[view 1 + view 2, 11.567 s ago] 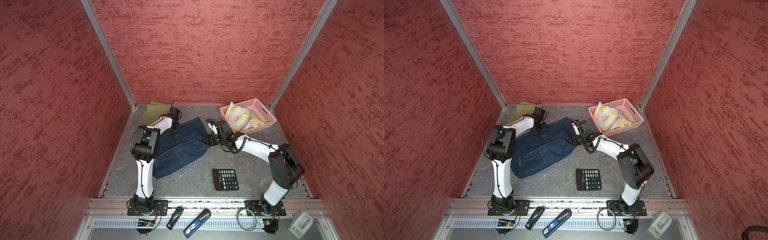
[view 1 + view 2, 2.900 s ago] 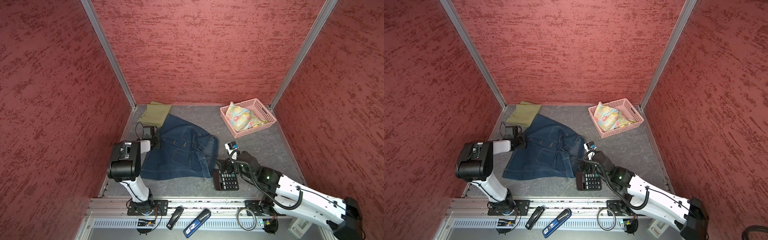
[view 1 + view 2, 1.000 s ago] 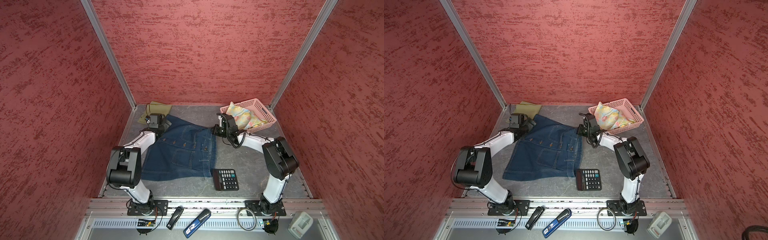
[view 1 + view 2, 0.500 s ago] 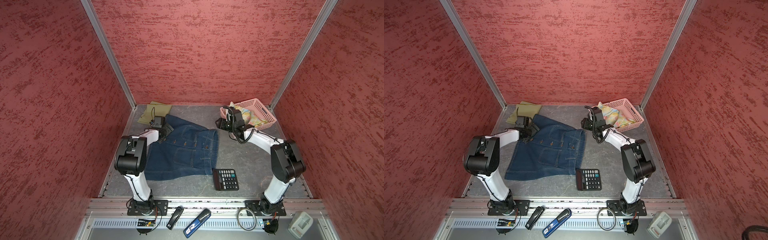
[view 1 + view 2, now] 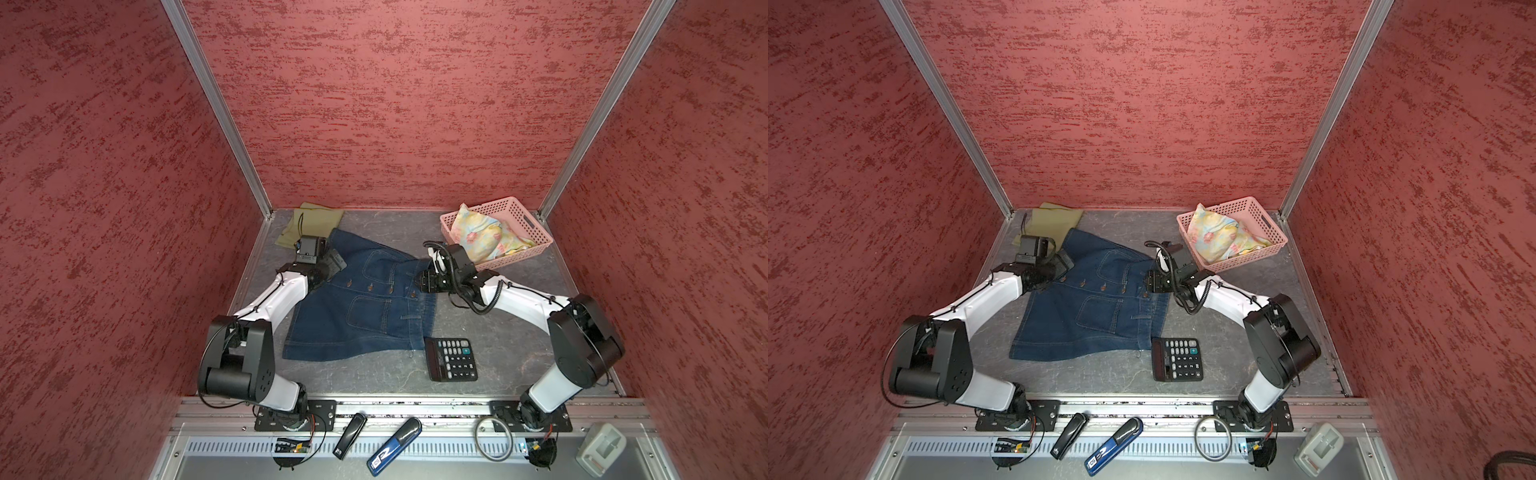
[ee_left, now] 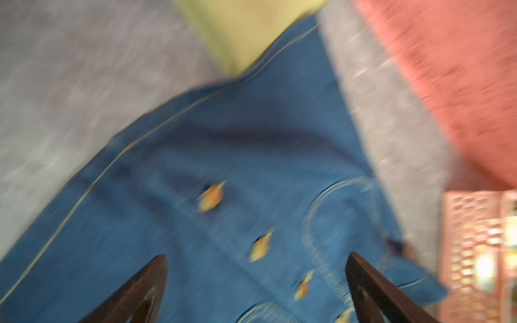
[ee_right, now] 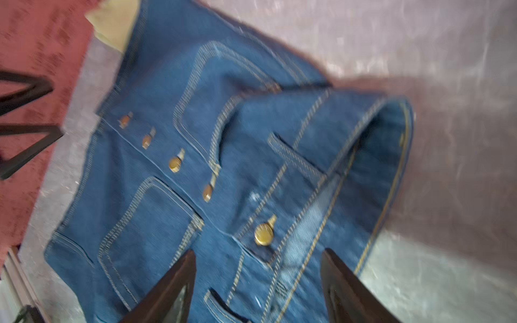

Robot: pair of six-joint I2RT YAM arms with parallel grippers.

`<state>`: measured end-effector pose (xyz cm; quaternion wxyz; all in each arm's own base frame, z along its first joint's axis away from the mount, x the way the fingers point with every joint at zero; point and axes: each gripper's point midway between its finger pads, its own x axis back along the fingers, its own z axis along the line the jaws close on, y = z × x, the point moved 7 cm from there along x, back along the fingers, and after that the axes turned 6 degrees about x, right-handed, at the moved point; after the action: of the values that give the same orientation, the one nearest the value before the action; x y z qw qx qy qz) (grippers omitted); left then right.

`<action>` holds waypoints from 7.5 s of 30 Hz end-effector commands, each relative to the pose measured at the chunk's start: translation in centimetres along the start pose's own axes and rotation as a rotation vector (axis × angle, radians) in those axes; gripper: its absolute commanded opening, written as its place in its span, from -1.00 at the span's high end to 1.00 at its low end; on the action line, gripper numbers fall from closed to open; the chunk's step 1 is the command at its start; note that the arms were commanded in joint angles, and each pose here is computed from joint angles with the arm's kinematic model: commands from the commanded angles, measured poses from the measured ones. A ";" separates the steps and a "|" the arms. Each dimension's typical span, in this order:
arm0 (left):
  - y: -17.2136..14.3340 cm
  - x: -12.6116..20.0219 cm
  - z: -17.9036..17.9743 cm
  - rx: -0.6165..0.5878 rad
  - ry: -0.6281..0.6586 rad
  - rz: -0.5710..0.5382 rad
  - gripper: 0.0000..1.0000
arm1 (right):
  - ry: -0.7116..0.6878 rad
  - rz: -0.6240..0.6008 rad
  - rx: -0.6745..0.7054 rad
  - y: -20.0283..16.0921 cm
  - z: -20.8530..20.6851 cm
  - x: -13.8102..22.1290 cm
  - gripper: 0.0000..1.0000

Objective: Fold and stack skirts
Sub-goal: Smooth out the skirt at the center of the table, then fold the skirt at the center of the table.

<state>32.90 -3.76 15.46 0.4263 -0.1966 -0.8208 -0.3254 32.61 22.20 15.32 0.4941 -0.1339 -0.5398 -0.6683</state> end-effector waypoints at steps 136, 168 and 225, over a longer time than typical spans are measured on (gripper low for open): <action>15.4 -13.1 -14.5 -0.465 -0.334 0.081 1.00 | -0.014 -0.171 0.027 3.4 -5.1 -2.2 -0.53; 16.6 -12.1 -14.7 -0.411 -0.382 0.043 1.00 | 0.100 -0.261 -0.135 5.3 -7.3 -4.4 0.95; 7.9 8.6 -1.6 -0.120 -0.367 -0.121 1.00 | 0.170 -0.713 0.569 10.6 -3.9 7.4 1.00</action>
<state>34.98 0.83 25.42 0.2343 -0.2539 -0.8690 -0.3541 39.44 16.01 23.24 0.3226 0.2083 -0.6604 -0.6454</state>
